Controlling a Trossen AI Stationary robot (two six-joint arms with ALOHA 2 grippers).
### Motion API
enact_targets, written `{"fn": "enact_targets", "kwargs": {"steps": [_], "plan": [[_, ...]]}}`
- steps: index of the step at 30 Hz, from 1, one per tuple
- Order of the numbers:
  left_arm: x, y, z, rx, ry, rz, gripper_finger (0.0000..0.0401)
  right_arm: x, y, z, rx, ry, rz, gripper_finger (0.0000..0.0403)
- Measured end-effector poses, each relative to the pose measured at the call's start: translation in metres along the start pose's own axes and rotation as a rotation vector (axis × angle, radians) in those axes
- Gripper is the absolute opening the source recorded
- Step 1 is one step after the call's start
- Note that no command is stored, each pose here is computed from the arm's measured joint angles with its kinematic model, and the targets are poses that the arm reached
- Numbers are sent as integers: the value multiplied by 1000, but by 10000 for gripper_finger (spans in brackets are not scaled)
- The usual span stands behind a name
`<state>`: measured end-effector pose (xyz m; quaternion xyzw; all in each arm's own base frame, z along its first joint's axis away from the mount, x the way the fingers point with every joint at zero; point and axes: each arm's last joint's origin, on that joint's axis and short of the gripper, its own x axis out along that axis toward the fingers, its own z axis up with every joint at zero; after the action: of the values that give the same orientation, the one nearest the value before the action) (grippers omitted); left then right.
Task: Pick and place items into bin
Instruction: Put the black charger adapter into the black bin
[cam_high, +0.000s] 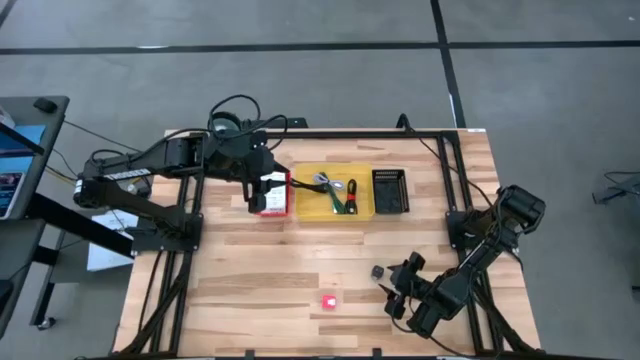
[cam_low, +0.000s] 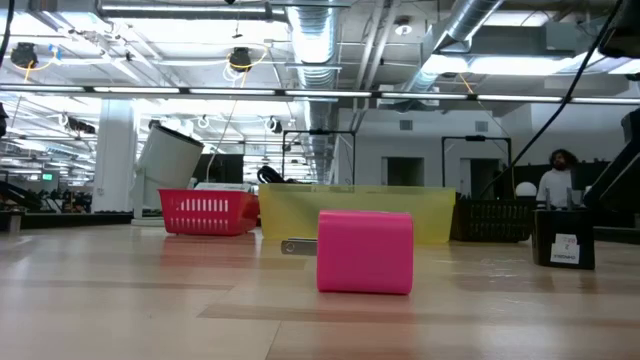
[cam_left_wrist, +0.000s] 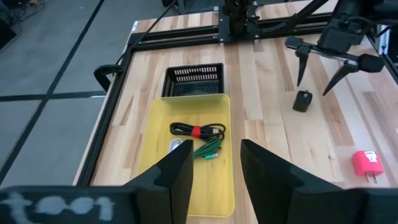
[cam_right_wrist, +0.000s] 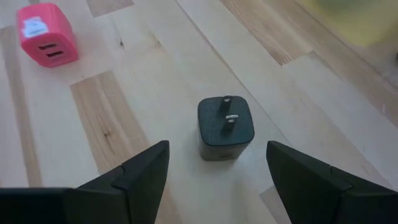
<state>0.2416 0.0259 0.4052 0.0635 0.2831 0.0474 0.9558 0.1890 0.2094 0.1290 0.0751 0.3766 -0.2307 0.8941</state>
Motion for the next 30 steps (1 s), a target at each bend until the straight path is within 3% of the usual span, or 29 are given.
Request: {"fn": "enact_targets", "kwargs": {"steps": [30], "plan": [[0,-3,1,-9,-3,-11,126,31,-9,27,-104,183,4,266]]}}
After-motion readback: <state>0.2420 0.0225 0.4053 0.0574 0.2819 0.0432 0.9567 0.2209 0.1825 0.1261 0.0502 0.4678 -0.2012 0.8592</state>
